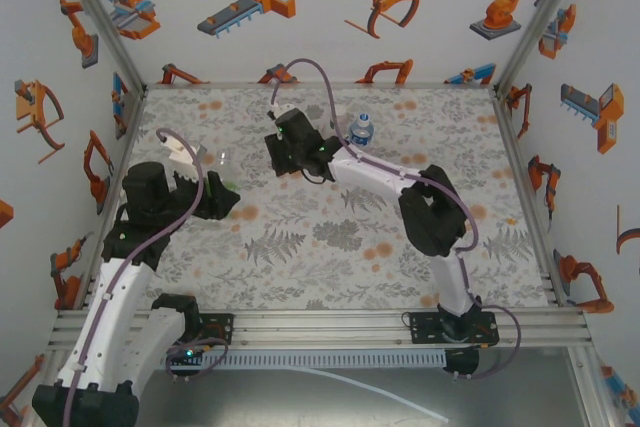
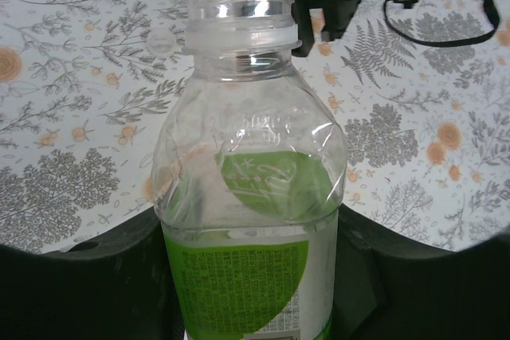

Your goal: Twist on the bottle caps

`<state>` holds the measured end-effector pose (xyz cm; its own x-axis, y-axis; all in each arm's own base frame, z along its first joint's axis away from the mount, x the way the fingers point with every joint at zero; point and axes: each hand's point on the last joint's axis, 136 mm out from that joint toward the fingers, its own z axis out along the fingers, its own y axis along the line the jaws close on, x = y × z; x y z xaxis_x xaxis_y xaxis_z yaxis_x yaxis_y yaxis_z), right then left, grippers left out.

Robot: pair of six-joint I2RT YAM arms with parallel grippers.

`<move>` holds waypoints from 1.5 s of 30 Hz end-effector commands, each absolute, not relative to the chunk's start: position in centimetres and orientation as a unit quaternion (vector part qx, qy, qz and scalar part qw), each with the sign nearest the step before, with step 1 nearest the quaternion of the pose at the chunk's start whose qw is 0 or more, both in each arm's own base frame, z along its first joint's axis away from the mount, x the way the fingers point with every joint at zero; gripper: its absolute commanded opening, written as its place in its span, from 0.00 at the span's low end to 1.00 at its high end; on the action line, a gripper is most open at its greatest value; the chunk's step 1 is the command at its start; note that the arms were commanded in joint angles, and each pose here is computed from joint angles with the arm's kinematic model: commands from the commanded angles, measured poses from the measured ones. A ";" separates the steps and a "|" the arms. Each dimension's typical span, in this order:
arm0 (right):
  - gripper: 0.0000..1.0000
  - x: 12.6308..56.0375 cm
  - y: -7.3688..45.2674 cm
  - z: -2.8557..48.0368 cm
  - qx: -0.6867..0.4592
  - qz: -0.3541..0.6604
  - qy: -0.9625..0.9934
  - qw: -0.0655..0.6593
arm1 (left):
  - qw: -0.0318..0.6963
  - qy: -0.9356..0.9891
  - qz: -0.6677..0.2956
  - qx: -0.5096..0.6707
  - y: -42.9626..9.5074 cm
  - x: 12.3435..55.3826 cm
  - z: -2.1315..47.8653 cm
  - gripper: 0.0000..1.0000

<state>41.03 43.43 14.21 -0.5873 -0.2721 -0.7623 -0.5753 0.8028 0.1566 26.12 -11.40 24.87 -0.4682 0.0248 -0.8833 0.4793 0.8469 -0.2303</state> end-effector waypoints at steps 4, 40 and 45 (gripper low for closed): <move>0.44 44.1 46.2 13.4 -0.254 0.201 0.850 0.416 | 0.518 0.823 -0.187 0.138 -9.8 26.5 25.2 0.07; 0.34 48.4 49.9 10.9 -0.247 0.199 0.830 0.459 | 0.509 0.832 -0.177 0.136 -9.5 26.8 24.5 0.08; 0.48 48.8 50.6 10.1 -0.248 0.202 0.832 0.454 | 0.507 0.833 -0.176 0.134 -9.5 26.9 24.4 0.08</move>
